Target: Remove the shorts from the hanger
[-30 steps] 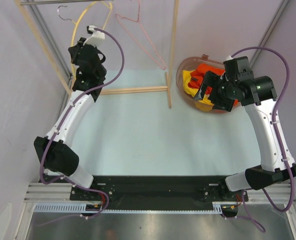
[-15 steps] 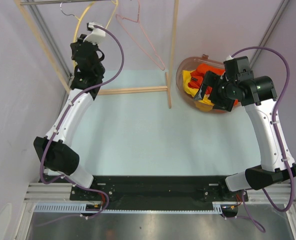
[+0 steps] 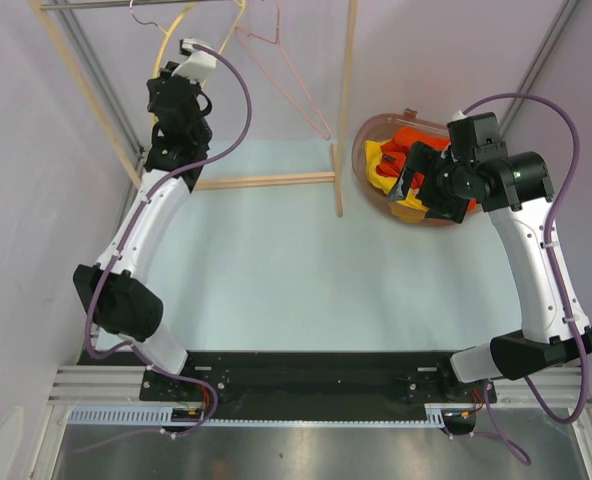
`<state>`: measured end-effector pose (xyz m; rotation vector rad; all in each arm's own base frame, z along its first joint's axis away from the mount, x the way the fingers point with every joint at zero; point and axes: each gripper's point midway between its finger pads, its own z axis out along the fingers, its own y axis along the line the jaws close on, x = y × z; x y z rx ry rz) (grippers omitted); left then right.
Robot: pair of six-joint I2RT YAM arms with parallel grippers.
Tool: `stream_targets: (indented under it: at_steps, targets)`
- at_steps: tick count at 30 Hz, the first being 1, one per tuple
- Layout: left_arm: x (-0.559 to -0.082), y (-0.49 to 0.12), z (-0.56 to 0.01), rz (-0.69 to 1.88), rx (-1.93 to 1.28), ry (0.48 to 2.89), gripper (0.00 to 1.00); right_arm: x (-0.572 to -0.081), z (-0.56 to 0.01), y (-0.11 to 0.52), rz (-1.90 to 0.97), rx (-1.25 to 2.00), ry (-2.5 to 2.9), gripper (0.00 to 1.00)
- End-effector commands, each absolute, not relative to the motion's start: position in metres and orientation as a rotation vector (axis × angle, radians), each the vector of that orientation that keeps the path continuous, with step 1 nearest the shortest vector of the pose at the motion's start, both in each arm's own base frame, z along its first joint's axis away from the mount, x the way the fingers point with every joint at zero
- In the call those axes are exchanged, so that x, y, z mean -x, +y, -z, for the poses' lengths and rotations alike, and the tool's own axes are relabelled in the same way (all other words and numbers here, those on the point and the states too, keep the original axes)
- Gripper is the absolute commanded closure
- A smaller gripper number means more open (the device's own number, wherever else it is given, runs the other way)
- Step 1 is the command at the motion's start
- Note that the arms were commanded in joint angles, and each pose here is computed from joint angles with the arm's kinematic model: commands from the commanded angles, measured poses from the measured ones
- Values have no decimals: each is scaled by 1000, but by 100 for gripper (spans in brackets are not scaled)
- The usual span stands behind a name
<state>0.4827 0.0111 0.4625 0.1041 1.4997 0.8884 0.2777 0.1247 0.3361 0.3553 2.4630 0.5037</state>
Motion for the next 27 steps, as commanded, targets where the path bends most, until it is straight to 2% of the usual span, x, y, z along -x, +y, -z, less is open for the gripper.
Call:
stream_targets:
  at_steps: [1,17,18,19,20,21,23,24,27]
  targets:
    - [-486,10,-493,-825,-56,1425,100,-277,-341,124,-495,-361,2458,0]
    - [-496,12,-472,-835,-74,1469,99,-290,-337,128,-497,-371,2462,1]
    - [-494,14,-472,-843,-65,1474,96,-290,-337,129,-498,-369,2466,0]
    - [-492,16,-471,-850,-56,1477,83,-291,-337,129,-499,-364,2465,0]
    - [-491,18,-470,-861,-53,1476,77,-291,-338,129,-498,-367,2463,0]
    - [-486,20,-473,-871,-40,1470,64,-292,-337,129,-495,-368,2464,0]
    - [-483,22,-472,-873,-34,1468,51,-293,-338,129,-495,-365,2461,0]
    - [-480,22,-475,-866,-30,1462,38,-293,-337,128,-491,-362,2464,0]
    - [-469,22,-479,-820,-7,1463,25,-293,-337,128,-490,-363,2465,0]
